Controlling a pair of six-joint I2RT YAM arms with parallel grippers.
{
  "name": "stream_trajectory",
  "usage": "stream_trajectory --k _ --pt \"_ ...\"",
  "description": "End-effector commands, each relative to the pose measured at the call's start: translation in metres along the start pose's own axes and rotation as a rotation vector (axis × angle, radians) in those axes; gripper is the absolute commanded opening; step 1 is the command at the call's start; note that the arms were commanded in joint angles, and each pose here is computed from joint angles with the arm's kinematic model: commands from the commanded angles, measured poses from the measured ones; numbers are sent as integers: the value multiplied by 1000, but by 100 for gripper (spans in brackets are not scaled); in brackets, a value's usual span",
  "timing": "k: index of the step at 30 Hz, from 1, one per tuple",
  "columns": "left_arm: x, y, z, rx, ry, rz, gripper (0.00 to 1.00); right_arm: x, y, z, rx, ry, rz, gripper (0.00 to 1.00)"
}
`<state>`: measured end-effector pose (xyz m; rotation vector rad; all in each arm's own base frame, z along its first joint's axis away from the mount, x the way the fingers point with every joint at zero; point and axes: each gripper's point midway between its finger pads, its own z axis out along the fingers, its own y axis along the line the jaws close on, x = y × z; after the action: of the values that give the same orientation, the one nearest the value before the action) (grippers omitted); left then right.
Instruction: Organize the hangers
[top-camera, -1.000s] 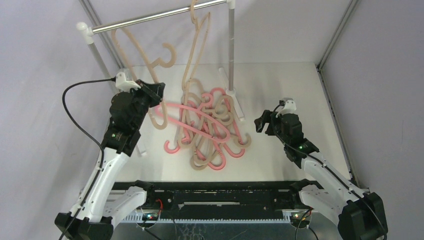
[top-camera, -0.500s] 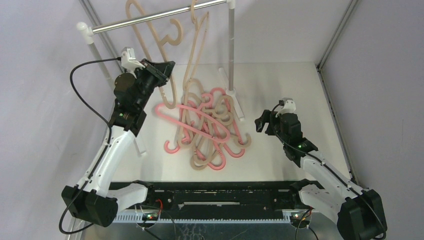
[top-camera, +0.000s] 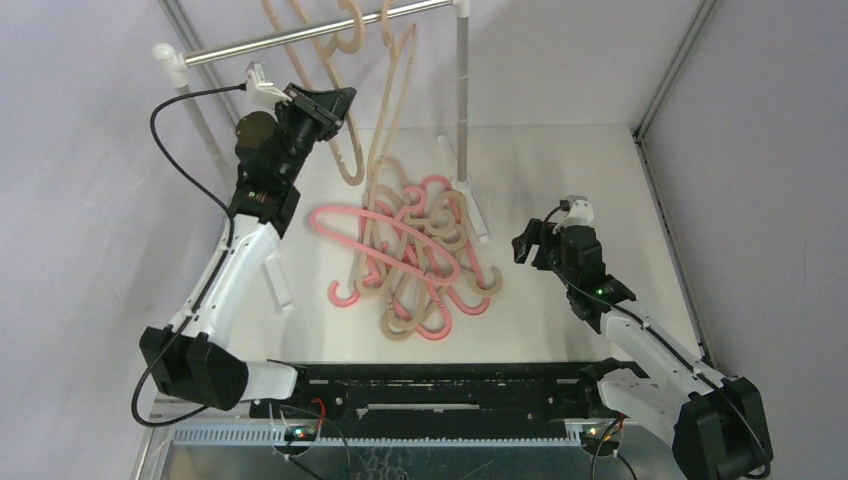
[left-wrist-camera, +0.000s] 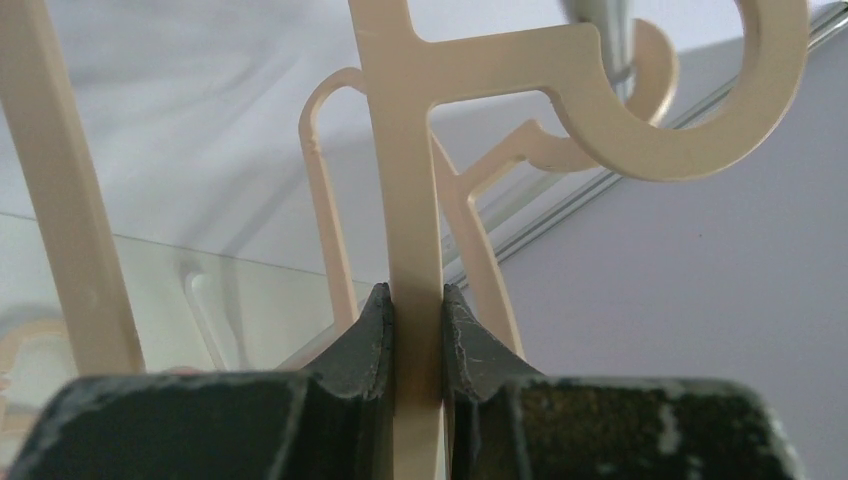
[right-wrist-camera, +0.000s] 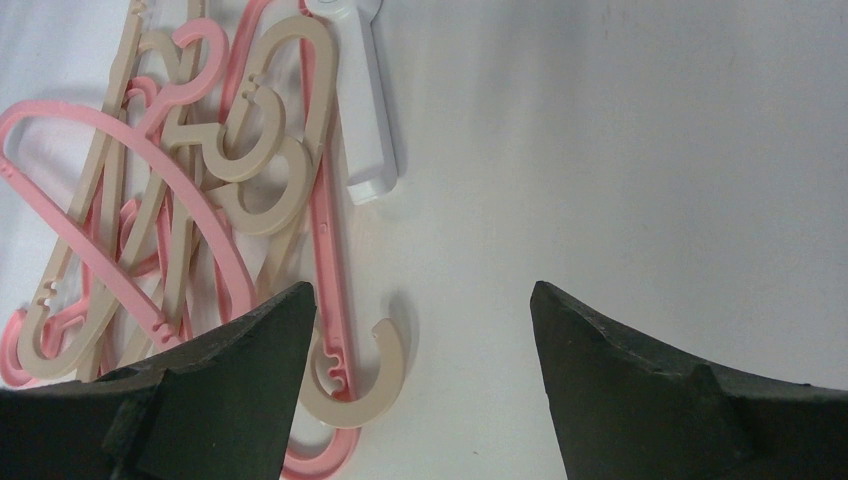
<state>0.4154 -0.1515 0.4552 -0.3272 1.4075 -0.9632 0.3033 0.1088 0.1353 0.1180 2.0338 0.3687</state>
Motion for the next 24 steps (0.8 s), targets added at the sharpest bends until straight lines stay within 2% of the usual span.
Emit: stream_trajectory --k 1,6,14,24 --pt "-10 -14 13 57 -19 -49 0 -13 -2 0 7 -52 2 87" --pt "2 -4 28 47 12 -83 0 -14 -3 -1 10 -53 4 87" --pt "14 -15 59 114 80 -151 0 -16 -4 -3 15 -61 2 87" --pt "43 -31 82 137 155 -152 0 -17 -5 -4 17 -66 5 87"
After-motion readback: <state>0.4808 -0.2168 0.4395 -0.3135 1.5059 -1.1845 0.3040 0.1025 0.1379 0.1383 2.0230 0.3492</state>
